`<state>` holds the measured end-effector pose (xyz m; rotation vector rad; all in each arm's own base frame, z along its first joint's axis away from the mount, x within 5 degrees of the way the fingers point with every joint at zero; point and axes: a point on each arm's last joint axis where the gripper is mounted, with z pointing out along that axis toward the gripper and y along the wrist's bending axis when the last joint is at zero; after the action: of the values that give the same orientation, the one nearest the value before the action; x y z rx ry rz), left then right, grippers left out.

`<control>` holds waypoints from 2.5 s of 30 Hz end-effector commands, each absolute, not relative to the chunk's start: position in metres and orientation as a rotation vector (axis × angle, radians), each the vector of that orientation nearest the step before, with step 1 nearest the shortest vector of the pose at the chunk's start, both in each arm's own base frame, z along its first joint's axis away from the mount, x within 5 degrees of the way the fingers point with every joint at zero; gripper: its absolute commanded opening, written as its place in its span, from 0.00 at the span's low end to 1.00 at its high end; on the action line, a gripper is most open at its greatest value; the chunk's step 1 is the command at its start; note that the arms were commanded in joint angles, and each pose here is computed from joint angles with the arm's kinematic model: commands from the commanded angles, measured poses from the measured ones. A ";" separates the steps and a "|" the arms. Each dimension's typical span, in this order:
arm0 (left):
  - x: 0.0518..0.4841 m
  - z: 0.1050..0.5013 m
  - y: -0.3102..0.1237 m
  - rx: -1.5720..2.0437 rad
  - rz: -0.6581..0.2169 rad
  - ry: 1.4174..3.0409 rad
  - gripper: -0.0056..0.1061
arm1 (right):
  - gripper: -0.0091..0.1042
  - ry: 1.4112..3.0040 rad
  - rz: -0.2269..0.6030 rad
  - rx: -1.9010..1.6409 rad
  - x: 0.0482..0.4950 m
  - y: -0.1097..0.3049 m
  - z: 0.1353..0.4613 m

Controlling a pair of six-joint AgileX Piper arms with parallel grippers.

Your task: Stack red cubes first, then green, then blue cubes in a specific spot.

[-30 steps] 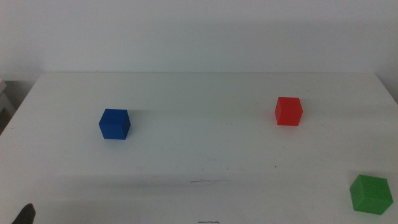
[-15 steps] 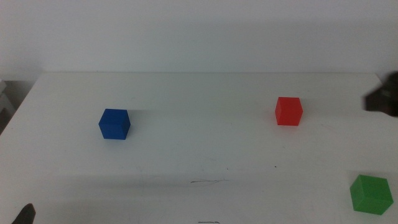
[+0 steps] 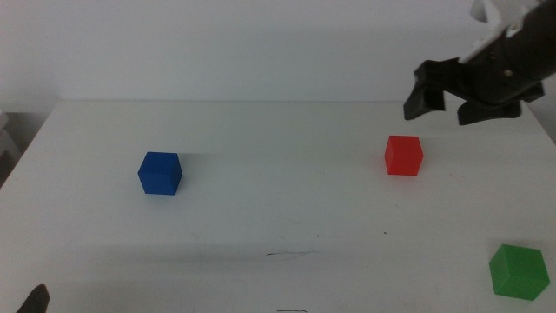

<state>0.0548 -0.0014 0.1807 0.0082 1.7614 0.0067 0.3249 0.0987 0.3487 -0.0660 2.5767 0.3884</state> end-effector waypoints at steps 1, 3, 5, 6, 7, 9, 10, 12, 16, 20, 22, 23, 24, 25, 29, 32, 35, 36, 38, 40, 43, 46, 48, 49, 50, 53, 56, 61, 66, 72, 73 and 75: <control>0.054 0.189 0.000 -0.006 0.014 1.658 0.89 | 0.66 2.488 0.417 0.009 0.334 0.097 0.367; 0.054 0.189 0.000 -0.006 0.014 1.658 0.89 | 0.66 2.495 0.394 0.028 0.348 0.098 0.362; 0.054 0.189 0.000 -0.006 0.014 1.658 0.89 | 0.66 2.506 0.355 -0.003 0.362 0.102 0.355; 0.054 0.189 0.000 -0.006 0.014 1.658 0.89 | 0.66 2.509 0.337 -0.011 0.367 0.102 0.353; 0.054 0.189 0.000 -0.006 0.014 1.658 0.89 | 0.66 2.514 0.318 -0.012 0.374 0.103 0.350; 0.054 0.189 0.000 -0.006 0.014 1.658 0.89 | 0.66 2.534 0.280 0.002 0.387 0.103 0.344; 0.054 0.189 0.000 -0.006 0.014 1.658 0.89 | 0.66 2.546 0.258 0.014 0.394 0.103 0.341; 0.054 0.189 0.000 -0.006 0.014 1.658 0.89 | 0.66 2.566 0.220 0.031 0.405 0.104 0.337; 0.054 0.189 0.000 -0.006 0.014 1.658 0.89 | 0.66 2.628 0.161 0.029 0.427 0.106 0.316; 0.054 0.189 0.000 -0.006 0.014 1.658 0.89 | 0.66 2.679 0.144 0.046 0.446 0.105 0.290; 0.054 0.189 0.000 -0.006 0.014 1.658 0.89 | 0.66 2.699 0.137 0.069 0.453 0.103 0.279; 0.054 0.189 0.000 -0.006 0.014 1.658 0.89 | 0.66 2.709 0.133 0.082 0.457 0.102 0.273; 0.054 0.189 0.000 -0.006 0.014 1.658 0.89 | 0.66 2.717 0.128 0.096 0.460 0.101 0.268; 0.054 0.189 0.000 -0.006 0.014 1.658 0.89 | 0.66 2.720 0.126 0.104 0.463 0.099 0.264; 0.054 0.189 0.000 -0.006 0.014 1.658 0.89 | 0.66 2.745 0.107 0.102 0.474 0.101 0.242; 0.054 0.189 0.000 -0.006 0.014 1.658 0.89 | 0.65 2.735 0.101 0.097 0.478 0.102 0.233; 0.054 0.189 0.000 -0.006 0.014 1.658 0.89 | 0.57 2.711 0.096 0.092 0.483 0.102 0.227; 0.054 0.189 0.000 -0.006 0.014 1.658 0.89 | 0.53 2.699 0.095 0.091 0.484 0.102 0.228; 0.054 0.189 0.000 -0.006 0.014 1.658 0.89 | 0.37 2.683 0.080 0.090 0.486 0.101 0.228; 0.054 0.189 0.000 -0.006 0.014 1.658 0.89 | 0.19 2.676 0.076 0.090 0.486 0.101 0.229; 0.054 0.189 0.000 -0.006 0.014 1.658 0.89 | 0.07 2.669 0.067 0.083 0.484 0.100 0.235; 0.054 0.189 0.000 -0.006 0.014 1.658 0.89 | 0.07 2.686 0.078 0.053 0.472 0.112 0.244; 0.054 0.189 0.000 -0.006 0.014 1.658 0.89 | 0.07 2.677 0.088 0.026 0.459 0.124 0.251; 0.054 0.189 0.000 -0.006 0.014 1.658 0.89 | 0.07 2.666 0.096 0.025 0.452 0.130 0.254; 0.054 0.189 0.000 -0.006 0.014 1.658 0.89 | 0.07 2.658 0.112 0.032 0.444 0.136 0.256; 0.054 0.189 0.000 -0.006 0.014 1.658 0.89 | 0.07 2.646 0.156 0.045 0.417 0.155 0.262; 0.054 0.189 0.000 -0.006 0.014 1.658 0.89 | 0.07 2.666 0.186 0.022 0.391 0.175 0.262; 0.054 0.189 0.000 -0.006 0.014 1.658 0.89 | 0.07 2.671 0.214 0.007 0.363 0.212 0.263; 0.054 0.189 0.000 -0.006 0.014 1.658 0.89 | 0.07 2.662 0.268 -0.024 0.338 0.252 0.264; 0.054 0.189 0.000 -0.006 0.014 1.658 0.89 | 0.07 2.636 0.289 -0.004 0.321 0.279 0.261; 0.054 0.189 0.000 -0.006 0.014 1.658 0.89 | 0.07 2.642 0.289 -0.002 0.319 0.283 0.258; 0.054 0.189 0.000 -0.006 0.014 1.658 0.89 | 0.07 2.654 0.290 0.002 0.316 0.289 0.252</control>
<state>0.0548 -0.0014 0.1807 0.0082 1.7614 0.0067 0.3176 0.2879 0.2251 0.0037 2.7419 0.2251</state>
